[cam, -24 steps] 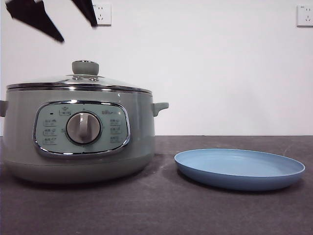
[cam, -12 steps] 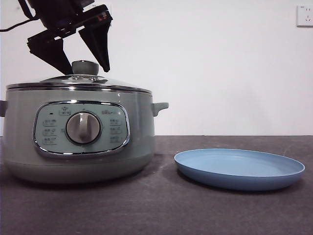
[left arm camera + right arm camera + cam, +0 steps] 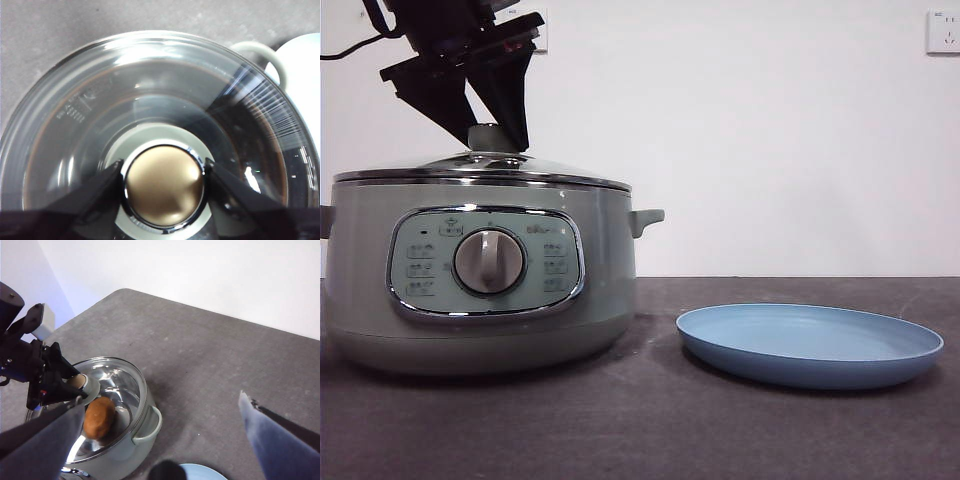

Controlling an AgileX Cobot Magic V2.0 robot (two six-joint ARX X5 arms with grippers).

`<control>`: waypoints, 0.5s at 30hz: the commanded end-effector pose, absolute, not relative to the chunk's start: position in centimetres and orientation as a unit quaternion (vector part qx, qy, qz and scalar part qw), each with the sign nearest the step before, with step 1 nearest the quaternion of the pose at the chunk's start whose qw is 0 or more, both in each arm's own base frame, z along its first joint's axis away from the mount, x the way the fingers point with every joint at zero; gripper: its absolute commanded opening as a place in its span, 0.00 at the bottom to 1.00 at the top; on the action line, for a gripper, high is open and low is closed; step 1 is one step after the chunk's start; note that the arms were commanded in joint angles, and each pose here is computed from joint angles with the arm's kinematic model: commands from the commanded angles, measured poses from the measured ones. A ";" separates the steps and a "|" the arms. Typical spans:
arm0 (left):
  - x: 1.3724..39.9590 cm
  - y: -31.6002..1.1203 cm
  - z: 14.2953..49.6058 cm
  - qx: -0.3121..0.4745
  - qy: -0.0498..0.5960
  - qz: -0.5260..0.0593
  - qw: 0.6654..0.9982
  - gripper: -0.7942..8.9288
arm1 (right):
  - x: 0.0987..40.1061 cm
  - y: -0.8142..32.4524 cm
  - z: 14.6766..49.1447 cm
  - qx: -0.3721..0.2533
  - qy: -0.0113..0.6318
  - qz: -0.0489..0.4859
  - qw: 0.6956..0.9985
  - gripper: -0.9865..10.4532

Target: Take the potato out from the steamer,put the potato on the plate,close the lid

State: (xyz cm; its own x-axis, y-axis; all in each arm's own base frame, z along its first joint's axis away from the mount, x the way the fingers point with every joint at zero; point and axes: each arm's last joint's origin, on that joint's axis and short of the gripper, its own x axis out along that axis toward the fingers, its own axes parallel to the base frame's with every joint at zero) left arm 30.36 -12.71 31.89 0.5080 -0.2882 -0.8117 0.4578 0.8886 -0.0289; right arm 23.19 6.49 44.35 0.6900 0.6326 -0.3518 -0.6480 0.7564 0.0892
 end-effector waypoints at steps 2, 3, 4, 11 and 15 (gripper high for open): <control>30.4 -12.8 31.4 0.096 0.458 -0.218 0.856 0.07 | 23.2 6.5 44.5 -0.025 0.179 0.350 0.919 0.58; 30.4 -12.8 31.4 0.096 0.458 -0.218 0.857 0.07 | 23.2 6.5 44.5 -0.025 0.179 0.350 0.919 0.58; 30.4 -12.8 31.4 0.096 0.457 -0.219 0.857 0.07 | 23.2 6.5 44.5 -0.025 0.179 0.350 0.919 0.58; 30.3 -12.7 33.4 0.095 0.434 -0.221 0.868 0.07 | 23.2 6.5 44.5 -0.018 0.180 0.350 0.919 0.58; 30.0 -12.6 36.4 0.105 0.407 -0.227 0.878 0.07 | 23.2 6.6 44.5 -0.013 0.181 0.352 0.918 0.58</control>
